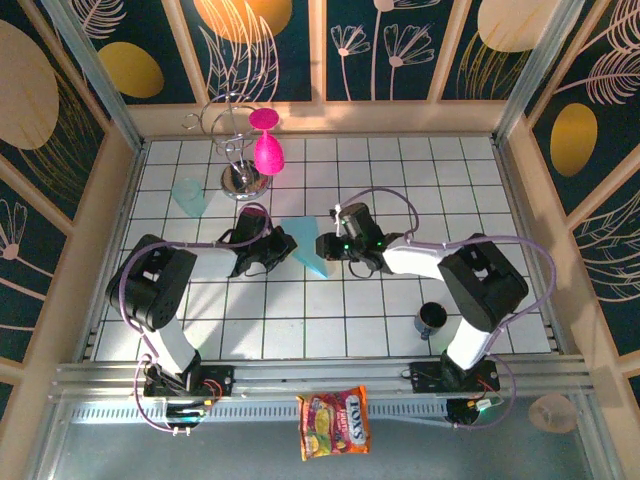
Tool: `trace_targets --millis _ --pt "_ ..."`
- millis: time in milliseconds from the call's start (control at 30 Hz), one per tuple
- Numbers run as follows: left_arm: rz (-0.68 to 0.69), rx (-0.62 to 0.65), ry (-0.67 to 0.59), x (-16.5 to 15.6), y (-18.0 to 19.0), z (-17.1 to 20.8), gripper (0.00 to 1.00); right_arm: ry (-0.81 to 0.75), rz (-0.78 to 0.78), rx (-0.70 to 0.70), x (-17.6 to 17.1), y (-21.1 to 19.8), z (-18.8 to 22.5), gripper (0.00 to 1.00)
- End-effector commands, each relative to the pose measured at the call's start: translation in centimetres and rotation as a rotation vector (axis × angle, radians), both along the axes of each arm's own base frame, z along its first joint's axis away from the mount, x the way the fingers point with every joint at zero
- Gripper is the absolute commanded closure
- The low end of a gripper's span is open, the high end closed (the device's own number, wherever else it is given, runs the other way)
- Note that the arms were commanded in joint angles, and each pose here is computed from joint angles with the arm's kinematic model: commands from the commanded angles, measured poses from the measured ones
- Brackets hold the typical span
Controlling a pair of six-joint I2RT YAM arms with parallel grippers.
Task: Fold a paper plane with a square sheet of paper (pick it up from the middle)
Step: Fourth fold the wing at the center of the table.
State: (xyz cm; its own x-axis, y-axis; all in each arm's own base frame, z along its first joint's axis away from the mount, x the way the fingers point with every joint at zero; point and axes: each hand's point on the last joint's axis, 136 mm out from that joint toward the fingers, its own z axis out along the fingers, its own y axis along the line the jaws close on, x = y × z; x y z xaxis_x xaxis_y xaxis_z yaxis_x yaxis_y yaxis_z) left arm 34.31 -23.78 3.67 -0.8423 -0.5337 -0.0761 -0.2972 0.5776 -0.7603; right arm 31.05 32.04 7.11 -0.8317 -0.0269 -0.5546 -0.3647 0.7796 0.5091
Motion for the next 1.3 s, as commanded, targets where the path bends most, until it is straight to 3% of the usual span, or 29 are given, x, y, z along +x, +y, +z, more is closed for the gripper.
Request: trace_targets --millis 0,133,367,1267 --pt "0.028 -0.004 -0.036 0.8 0.2 2.2 0.96 -0.172 -0.046 -0.156 0.0 -0.6 0.5 0.71" --pt "0.032 -0.007 -0.027 0.9 0.0 2.4 0.96 -0.258 -0.010 -0.240 -1.0 0.9 0.4 0.64" --pt "0.037 -0.004 -0.019 1.1 -0.2 2.5 0.96 -0.257 0.063 -0.286 -1.9 2.7 -1.4 0.61" --pt "0.017 -0.010 -0.013 1.0 -0.6 2.5 0.94 -0.281 0.067 -0.420 -1.3 1.8 -3.8 0.66"
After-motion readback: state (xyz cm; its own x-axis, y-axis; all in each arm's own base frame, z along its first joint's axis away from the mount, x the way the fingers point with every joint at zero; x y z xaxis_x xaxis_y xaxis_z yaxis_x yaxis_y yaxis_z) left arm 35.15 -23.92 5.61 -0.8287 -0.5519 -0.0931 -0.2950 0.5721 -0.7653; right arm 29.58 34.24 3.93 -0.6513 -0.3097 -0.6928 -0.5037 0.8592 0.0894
